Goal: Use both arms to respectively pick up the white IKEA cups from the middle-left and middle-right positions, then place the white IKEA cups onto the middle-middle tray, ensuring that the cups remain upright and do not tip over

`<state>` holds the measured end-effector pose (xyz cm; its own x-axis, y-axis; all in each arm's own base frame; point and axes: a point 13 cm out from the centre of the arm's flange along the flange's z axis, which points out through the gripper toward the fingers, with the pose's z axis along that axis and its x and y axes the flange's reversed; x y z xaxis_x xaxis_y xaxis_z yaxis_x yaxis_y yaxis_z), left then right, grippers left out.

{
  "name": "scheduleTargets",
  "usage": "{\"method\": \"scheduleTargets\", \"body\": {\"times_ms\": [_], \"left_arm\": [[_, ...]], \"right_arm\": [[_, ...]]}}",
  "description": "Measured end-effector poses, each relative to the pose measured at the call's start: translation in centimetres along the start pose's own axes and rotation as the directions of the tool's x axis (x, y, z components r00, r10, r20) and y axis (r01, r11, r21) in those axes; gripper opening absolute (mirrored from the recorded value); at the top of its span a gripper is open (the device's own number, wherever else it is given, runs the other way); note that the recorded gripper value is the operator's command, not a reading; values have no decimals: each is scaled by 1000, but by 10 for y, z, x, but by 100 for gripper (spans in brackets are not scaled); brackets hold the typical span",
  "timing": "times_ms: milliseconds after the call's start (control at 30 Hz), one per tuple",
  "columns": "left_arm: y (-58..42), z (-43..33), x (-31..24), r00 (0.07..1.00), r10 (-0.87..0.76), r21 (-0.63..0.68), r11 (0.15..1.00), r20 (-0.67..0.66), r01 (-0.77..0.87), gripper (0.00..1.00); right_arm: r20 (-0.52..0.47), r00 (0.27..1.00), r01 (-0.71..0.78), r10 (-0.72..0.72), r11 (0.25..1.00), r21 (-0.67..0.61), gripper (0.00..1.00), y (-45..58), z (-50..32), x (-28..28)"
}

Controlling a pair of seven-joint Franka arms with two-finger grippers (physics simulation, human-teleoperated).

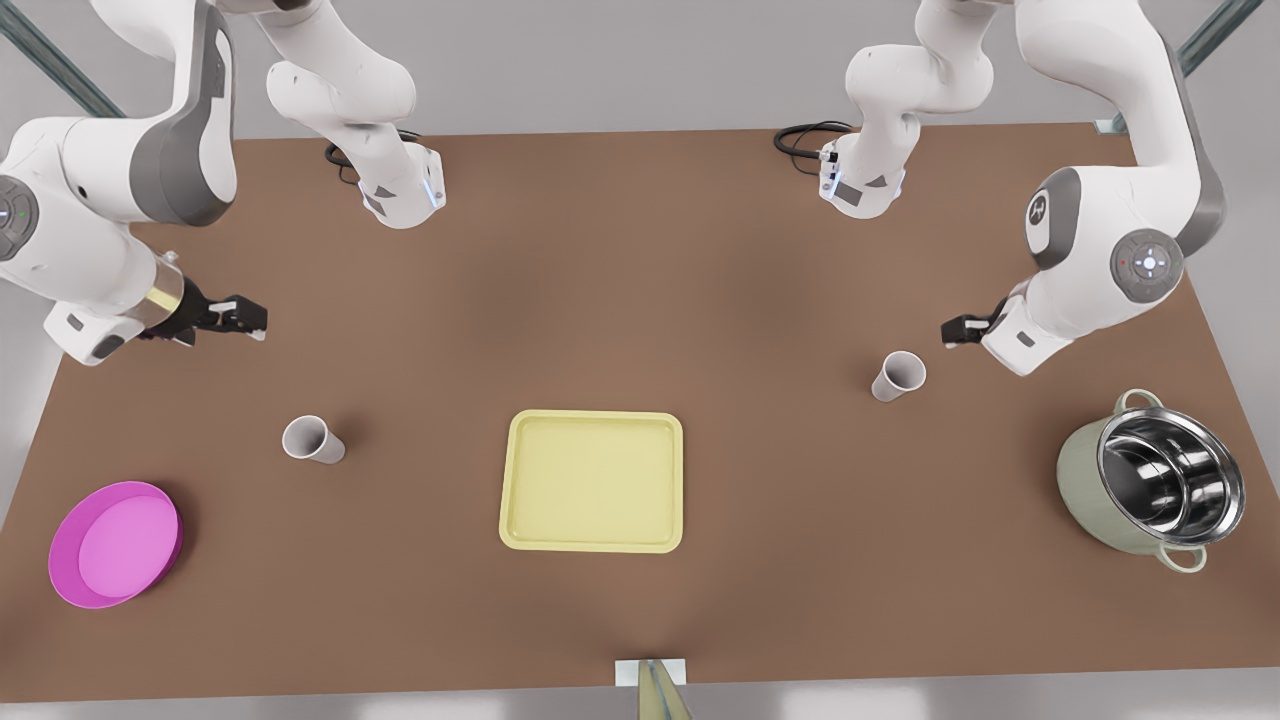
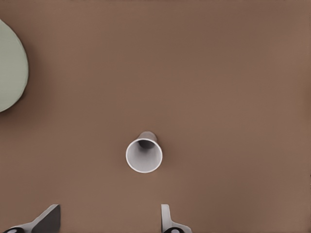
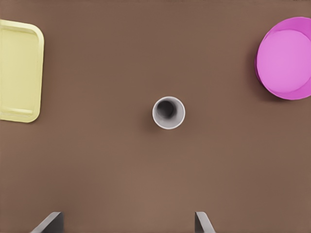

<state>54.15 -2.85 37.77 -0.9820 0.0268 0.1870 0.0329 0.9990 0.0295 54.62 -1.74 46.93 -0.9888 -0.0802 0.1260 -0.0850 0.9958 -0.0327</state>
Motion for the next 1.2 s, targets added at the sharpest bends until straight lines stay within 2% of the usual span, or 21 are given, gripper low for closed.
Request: {"method": "scheduleTargets", "body": {"times_ms": [67, 133, 233, 300, 433, 533, 767, 800, 833, 900, 1000, 1067, 1200], "left_arm": [[-2, 2, -4, 1000, 5, 4, 1000, 12, -5, 100], [5, 23, -7, 1000, -5, 6, 1000, -8, 5, 100], [26, 120, 6, 995, -43, 12, 999, -93, 44, 100], [31, 168, 15, 993, -54, 16, 998, -104, 56, 100], [25, 222, 15, 997, -44, 16, 999, -57, 45, 100], [28, 238, 5, 999, -48, 16, 999, -13, 48, 100], [32, 282, 9, 998, -55, 12, 998, -24, 55, 100], [32, 285, 8, 998, -58, 15, 998, -25, 59, 92], [31, 287, 8, 998, -61, 18, 998, -24, 62, 72], [30, 293, 7, 998, -65, 21, 998, -28, 65, 52], [27, 294, 5, 996, -86, 40, 995, -24, 86, 45], [21, 293, 3, 994, -106, 65, 992, -20, 107, 34], [5, 289, -1, 990, -143, 120, 982, -15, 144, 24]], "right_arm": [[-6, 1000, 2, -2, 1000, 2, 100, -2, 5, -3], [-55, 998, 5, -4, 1000, 7, 100, -7, 34, -17], [-116, 993, -1, 2, 1000, 8, 100, -32, 106, -69], [-140, 989, -43, 42, 999, -2, 100, -71, 159, -89], [-108, 994, -26, 25, 1000, -7, 100, -81, 210, -114], [-98, 995, -10, 7, 1000, -27, 100, -73, 237, -112], [-77, 997, -10, 6, 999, -51, 100, -86, 288, -100], [-76, 997, -10, 5, 998, -54, 100, -87, 297, -94], [-77, 997, -9, 4, 998, -57, 100, -88, 308, -85], [-57, 998, -2, -1, 998, -57, 100, -87, 322, -82], [-15, 1000, 3, -4, 999, -53, 100, -91, 331, -90], [0, 1000, -3, 3, 998, -61, 100, -94, 339, -94], [17, 1000, 2, -1, 998, -69, 100, -93, 351, -100]]}}
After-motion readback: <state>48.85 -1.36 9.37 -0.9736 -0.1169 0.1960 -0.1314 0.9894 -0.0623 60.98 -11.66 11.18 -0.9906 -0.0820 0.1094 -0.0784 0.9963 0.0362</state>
